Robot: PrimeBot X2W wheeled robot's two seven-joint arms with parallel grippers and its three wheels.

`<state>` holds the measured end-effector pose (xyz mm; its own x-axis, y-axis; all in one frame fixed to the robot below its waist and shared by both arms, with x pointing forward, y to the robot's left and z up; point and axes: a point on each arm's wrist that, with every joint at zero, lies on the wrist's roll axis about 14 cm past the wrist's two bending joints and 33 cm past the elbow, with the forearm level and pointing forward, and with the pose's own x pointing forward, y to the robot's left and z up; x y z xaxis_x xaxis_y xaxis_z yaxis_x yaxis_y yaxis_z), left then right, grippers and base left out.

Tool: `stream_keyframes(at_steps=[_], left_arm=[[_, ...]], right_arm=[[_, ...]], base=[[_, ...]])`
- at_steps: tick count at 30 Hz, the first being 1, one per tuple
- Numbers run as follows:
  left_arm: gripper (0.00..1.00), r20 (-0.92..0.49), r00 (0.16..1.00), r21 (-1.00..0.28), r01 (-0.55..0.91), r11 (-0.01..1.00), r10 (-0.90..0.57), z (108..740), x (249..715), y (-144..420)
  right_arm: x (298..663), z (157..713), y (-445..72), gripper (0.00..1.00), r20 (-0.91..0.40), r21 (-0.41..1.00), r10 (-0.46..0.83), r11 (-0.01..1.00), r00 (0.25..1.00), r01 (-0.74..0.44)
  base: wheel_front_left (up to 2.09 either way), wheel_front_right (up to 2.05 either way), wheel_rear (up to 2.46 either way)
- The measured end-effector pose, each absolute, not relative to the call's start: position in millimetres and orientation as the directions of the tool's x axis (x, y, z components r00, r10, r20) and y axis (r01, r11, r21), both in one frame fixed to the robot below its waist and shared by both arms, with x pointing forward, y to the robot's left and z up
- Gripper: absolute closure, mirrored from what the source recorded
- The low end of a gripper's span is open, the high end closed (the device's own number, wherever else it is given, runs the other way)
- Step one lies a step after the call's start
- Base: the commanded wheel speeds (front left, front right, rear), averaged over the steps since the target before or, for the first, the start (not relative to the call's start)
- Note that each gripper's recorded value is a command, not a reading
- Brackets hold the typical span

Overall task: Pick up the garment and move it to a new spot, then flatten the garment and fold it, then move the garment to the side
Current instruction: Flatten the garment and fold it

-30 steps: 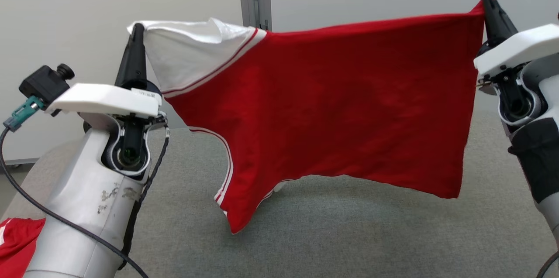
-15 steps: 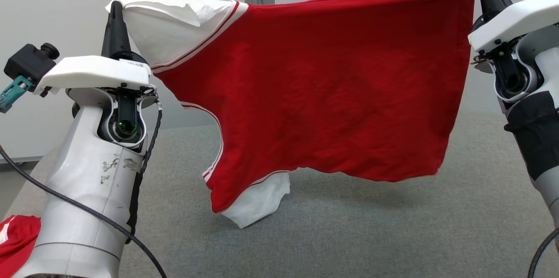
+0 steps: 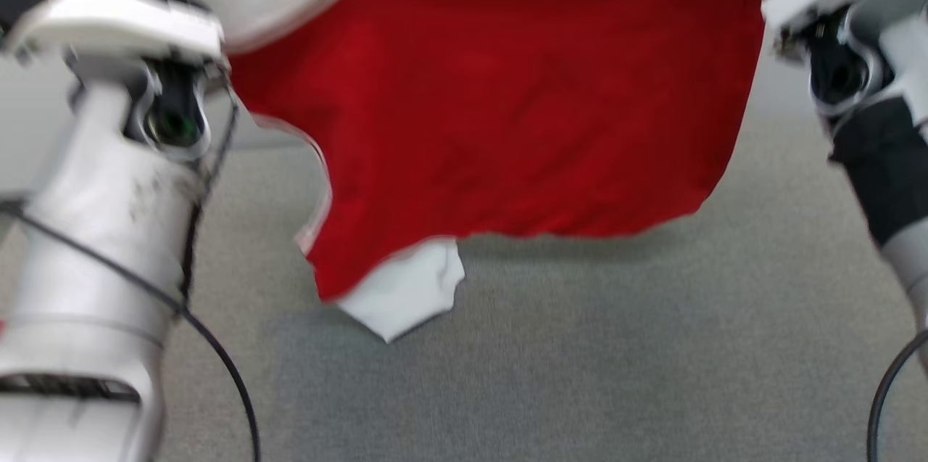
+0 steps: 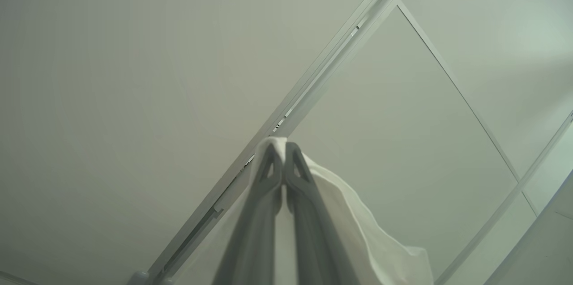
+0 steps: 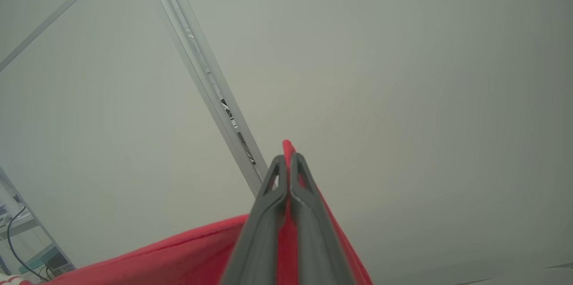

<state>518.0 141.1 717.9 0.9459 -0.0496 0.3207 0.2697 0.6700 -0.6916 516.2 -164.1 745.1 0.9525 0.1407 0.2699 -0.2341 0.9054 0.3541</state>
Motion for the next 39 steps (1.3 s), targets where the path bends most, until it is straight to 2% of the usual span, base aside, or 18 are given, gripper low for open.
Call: stream_keyframes(at_steps=[6,11,14,20,26,32,39], left_arm=[[1.00,0.427,0.900,-0.535,0.330,0.778,-0.088,787,583,125],[1.00,0.464,0.881,-0.493,0.345,0.799,-0.094,782,640,115],[1.00,0.476,0.876,-0.504,0.345,0.792,-0.079,770,668,118],[1.00,0.535,0.844,-0.511,0.361,0.780,-0.040,735,696,129],[1.00,0.559,0.829,-0.478,0.338,0.811,-0.016,691,704,138],[1.00,0.429,0.902,-0.488,0.283,0.826,-0.056,613,711,129],[1.00,0.286,0.952,-0.510,0.245,0.825,-0.106,554,700,116]], right_arm=[[577,797,-167,1.00,0.377,0.252,0.122,0.941,0.918,-0.228],[636,800,-169,1.00,0.440,0.352,0.066,0.905,0.896,-0.239],[661,799,-175,1.00,0.495,0.358,0.052,0.897,0.867,-0.258],[696,726,-153,1.00,0.492,0.442,0.044,0.848,0.870,-0.292],[712,642,-154,1.00,0.407,0.523,0.010,0.818,0.913,-0.242],[712,553,-143,1.00,0.237,0.553,0.041,0.816,0.971,-0.169],[695,496,-141,1.00,0.091,0.578,0.053,0.810,0.994,-0.096]], base=[[0.00,0.00,0.00],[0.00,0.00,0.00],[0.00,0.00,0.00],[0.00,0.00,0.00],[0.00,0.00,0.00],[0.00,0.00,0.00],[0.00,0.00,0.00]])
